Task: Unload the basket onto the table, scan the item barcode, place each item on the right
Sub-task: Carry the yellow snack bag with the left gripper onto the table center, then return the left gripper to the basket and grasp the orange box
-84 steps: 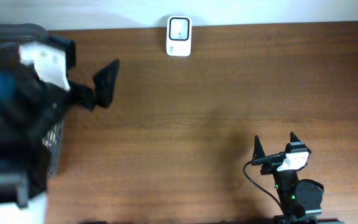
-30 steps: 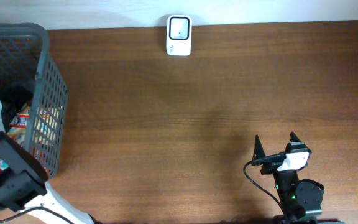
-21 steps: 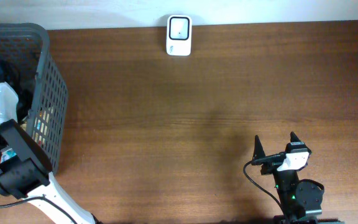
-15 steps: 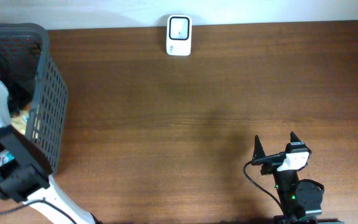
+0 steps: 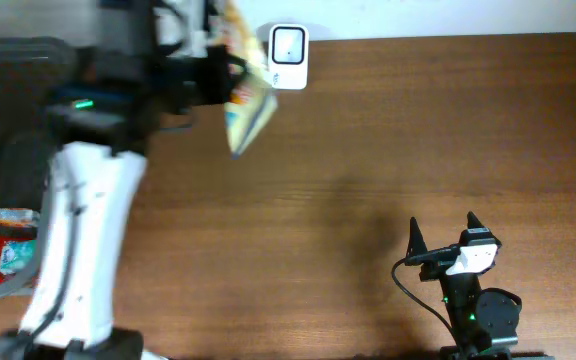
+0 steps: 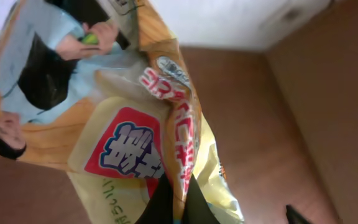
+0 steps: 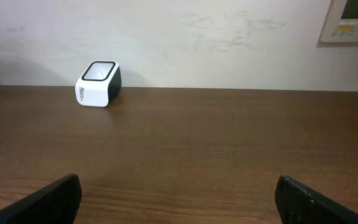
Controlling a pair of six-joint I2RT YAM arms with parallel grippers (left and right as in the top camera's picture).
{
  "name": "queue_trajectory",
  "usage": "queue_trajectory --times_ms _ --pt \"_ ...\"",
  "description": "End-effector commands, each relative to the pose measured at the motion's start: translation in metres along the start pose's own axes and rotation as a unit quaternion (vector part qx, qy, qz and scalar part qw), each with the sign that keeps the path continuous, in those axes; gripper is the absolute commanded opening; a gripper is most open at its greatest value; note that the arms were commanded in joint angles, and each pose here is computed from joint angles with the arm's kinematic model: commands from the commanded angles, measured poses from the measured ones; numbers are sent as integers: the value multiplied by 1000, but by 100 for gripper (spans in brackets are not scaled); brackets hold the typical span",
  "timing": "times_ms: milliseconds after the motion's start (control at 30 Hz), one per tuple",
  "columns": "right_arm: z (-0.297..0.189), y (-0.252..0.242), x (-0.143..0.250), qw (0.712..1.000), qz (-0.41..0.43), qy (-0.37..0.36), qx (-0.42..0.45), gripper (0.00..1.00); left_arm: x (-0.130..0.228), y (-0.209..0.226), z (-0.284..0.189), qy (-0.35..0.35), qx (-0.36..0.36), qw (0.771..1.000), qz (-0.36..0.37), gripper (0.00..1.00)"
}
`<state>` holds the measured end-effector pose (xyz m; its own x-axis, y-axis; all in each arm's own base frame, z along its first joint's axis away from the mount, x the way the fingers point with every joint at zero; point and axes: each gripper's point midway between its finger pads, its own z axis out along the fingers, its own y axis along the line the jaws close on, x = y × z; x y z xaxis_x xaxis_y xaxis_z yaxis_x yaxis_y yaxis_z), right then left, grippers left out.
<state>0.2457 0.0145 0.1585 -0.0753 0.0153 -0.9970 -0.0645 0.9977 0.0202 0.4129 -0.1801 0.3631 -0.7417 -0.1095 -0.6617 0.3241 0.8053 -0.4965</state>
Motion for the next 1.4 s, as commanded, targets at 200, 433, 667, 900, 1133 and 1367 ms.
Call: queue_trajectory --times_ms 200,433,667,900,1133,1367 --pt "0 -2 3 1000 1 2 5 98 167 2 246 177 -152 963 134 0" --pt "0 -2 3 1000 1 2 5 98 134 -8 226 160 -171 943 235 99" --pt "0 -2 3 1000 1 2 5 98 -8 77 -39 22 -330 934 138 99" --pt "0 -2 3 1000 1 3 5 98 36 278 -241 -80 -487 807 -323 98" --pt "0 -2 3 1000 1 2 5 98 115 406 -209 -61 -536 733 -416 99" --pt "0 -2 3 1000 1 3 5 98 213 493 -170 72 -581 663 -466 91"
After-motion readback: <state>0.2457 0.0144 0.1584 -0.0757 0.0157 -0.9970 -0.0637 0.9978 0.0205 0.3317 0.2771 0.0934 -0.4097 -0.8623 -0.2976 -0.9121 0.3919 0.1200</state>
